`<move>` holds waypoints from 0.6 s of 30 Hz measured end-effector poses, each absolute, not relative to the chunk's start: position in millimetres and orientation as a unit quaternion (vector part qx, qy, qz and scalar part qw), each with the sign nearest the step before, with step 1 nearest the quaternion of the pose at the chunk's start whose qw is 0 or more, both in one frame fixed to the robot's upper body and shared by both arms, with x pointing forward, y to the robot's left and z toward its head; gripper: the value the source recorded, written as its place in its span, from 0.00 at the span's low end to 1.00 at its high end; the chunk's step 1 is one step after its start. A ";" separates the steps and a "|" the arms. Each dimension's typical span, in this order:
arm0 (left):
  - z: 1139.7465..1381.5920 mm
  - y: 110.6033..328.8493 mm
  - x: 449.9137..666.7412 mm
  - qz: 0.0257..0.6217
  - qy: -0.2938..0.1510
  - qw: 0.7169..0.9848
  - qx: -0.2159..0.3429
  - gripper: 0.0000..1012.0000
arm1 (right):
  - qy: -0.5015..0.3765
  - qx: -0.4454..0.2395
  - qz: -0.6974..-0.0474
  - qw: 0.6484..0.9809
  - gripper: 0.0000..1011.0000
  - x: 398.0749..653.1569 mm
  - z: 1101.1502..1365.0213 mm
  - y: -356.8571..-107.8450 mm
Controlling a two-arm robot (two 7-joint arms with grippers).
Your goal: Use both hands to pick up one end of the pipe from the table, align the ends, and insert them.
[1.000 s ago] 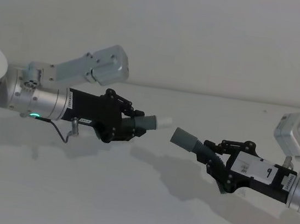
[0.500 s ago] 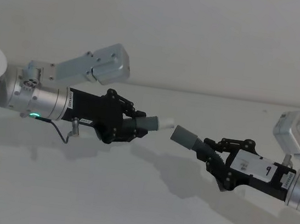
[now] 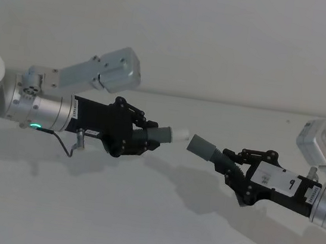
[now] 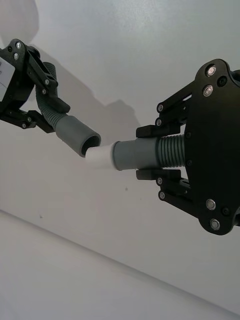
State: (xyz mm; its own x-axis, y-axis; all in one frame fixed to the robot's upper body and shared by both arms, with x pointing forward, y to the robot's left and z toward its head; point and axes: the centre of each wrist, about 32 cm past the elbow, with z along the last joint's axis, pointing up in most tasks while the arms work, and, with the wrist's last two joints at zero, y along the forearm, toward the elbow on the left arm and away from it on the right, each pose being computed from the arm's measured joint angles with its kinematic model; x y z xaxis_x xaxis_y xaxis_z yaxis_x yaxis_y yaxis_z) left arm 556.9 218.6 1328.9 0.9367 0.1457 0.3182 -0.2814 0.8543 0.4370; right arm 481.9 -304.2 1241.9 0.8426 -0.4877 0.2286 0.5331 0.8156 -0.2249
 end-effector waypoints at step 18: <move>1328.4 215.4 553.8 0.106 -0.139 0.952 0.250 0.35 | -0.086 -0.137 -0.267 0.950 0.26 479.6 1246.2 -305.2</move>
State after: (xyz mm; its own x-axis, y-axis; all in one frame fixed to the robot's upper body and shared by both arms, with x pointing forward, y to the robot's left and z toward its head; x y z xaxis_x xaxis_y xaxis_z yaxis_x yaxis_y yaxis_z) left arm 553.8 215.4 1328.4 0.9388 0.1313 0.3183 -0.2707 0.8528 0.4465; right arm 479.6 -305.2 1246.2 0.8425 -0.4838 0.2368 0.5310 0.8199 -0.2141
